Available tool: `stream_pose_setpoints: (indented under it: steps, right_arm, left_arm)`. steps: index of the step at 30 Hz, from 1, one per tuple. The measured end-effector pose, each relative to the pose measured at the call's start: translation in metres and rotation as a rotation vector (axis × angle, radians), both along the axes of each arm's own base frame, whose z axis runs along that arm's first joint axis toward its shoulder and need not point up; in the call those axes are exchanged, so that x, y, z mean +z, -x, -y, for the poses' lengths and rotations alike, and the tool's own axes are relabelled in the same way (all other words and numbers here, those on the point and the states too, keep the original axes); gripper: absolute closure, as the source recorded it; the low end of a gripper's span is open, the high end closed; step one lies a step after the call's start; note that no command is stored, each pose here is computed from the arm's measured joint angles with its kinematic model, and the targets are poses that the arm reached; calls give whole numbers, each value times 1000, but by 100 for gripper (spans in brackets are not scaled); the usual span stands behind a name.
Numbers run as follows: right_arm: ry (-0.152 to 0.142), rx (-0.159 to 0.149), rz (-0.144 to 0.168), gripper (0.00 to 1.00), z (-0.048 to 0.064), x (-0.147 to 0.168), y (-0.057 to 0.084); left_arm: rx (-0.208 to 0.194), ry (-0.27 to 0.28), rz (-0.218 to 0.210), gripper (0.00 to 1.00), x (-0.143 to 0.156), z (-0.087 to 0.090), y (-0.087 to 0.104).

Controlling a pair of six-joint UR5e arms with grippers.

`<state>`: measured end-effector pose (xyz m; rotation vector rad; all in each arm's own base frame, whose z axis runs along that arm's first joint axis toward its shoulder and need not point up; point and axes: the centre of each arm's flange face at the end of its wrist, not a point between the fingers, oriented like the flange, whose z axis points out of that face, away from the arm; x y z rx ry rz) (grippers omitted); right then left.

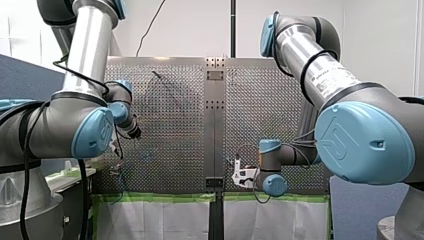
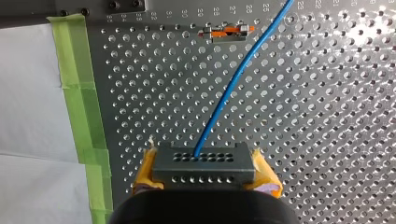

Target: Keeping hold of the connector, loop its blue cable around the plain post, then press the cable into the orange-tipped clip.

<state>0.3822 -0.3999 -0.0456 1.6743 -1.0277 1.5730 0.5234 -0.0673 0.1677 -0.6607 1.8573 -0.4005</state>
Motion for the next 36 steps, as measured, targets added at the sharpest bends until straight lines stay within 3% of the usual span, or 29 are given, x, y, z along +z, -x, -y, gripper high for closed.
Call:
stream_pose_setpoints:
  steps: [5,18,26,32,36]
  right_arm:
    - [-1,3,1,100,-1,0,-1]
    - [0,23,6,100,-6,0,-7]
    - [-1,27,6,100,-8,0,-9]
    - [0,31,7,100,-9,0,-11]
    - [2,33,8,100,-10,1,-12]
  left_arm:
    - [10,-9,-28,0,-15,-1,-2]
    - [16,-5,-29,0,-18,-2,-7]
    - [8,3,-100,0,-37,-4,-17]
    - [1,8,-115,0,-30,-5,-28]
    - [-7,46,-114,0,-19,-7,-39]
